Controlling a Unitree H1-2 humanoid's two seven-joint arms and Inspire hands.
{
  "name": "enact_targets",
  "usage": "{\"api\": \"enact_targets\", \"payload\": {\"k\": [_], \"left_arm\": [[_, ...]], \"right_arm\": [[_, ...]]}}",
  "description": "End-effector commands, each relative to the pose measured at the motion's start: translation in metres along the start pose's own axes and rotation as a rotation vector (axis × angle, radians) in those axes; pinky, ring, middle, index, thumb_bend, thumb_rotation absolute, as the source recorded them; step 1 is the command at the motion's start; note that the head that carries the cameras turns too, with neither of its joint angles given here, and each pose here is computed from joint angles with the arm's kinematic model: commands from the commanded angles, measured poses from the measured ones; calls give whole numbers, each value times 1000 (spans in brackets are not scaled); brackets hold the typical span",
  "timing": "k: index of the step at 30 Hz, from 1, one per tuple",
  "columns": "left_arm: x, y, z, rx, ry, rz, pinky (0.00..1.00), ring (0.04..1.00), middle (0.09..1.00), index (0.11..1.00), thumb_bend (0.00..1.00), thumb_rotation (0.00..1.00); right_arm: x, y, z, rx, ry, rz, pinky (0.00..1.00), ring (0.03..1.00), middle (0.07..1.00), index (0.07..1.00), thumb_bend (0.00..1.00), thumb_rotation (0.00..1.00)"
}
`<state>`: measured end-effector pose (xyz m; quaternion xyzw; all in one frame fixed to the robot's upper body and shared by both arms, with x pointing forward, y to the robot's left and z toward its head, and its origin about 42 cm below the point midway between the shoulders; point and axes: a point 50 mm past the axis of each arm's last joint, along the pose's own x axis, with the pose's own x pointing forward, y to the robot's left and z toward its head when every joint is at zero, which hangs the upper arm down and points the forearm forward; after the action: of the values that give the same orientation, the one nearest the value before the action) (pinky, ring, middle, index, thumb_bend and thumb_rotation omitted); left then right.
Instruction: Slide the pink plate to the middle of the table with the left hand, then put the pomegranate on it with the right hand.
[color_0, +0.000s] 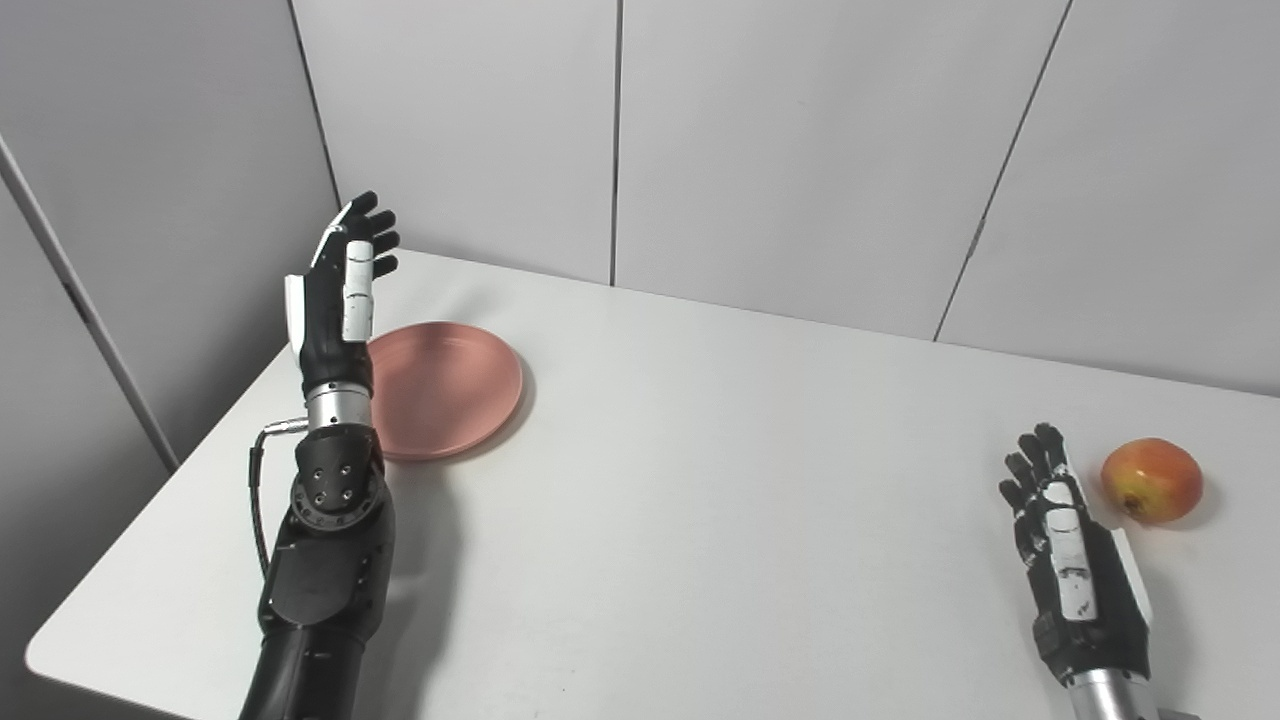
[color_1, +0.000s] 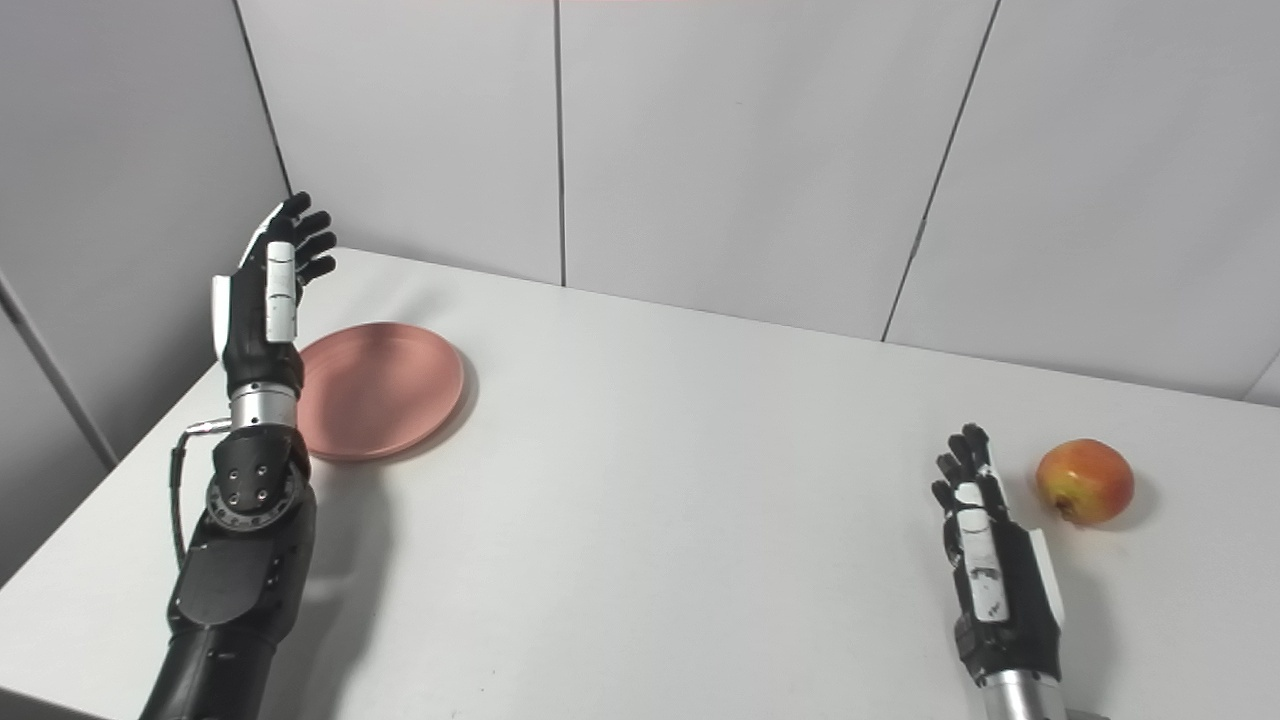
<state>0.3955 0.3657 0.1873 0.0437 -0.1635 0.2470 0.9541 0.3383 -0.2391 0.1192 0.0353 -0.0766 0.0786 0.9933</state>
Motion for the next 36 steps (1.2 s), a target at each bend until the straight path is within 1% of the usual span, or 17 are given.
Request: {"api": "enact_targets", "payload": {"k": [1,3,6,10,12,16,19,26,32,36], "left_arm": [[22,2,23,-1,-98,13,771,787,797,795,812,1000],[23,7,22,15,-88,25,756,781,793,790,819,1000],[27,19,14,-16,-46,38,768,795,802,795,844,1000],[30,31,6,-26,-14,53,756,787,795,788,883,1000],[30,36,3,-24,-1,56,763,789,798,793,873,1000],[30,42,-4,-24,20,62,800,826,832,820,837,1000],[31,48,-10,-8,37,82,805,831,835,821,828,1000],[31,57,-21,31,64,97,821,843,847,828,796,1000],[31,56,-30,28,80,84,820,851,853,842,756,1000],[30,51,-40,16,130,67,838,862,862,849,755,1000]], "right_arm": [[4,-9,5,-14,-56,-2,1000,1000,1000,1000,562,887],[5,-9,5,-15,-57,-1,1000,1000,1000,1000,564,888],[5,-10,6,-13,-58,-5,1000,1000,1000,1000,570,884],[5,-10,7,-14,-57,-2,1000,1000,1000,1000,585,885],[4,-11,7,-10,-57,-3,1000,1000,1000,1000,594,878],[4,-12,7,-2,-56,-9,1000,1000,1000,1000,578,869],[4,-13,6,-13,-61,-16,1000,1000,1000,1000,576,878],[4,-13,6,-6,-57,-22,1000,1000,1000,1000,585,873],[5,-13,6,0,-66,-30,1000,1000,1000,1000,592,856],[4,-14,6,-10,-66,-33,1000,1000,1000,1000,599,860]]}}
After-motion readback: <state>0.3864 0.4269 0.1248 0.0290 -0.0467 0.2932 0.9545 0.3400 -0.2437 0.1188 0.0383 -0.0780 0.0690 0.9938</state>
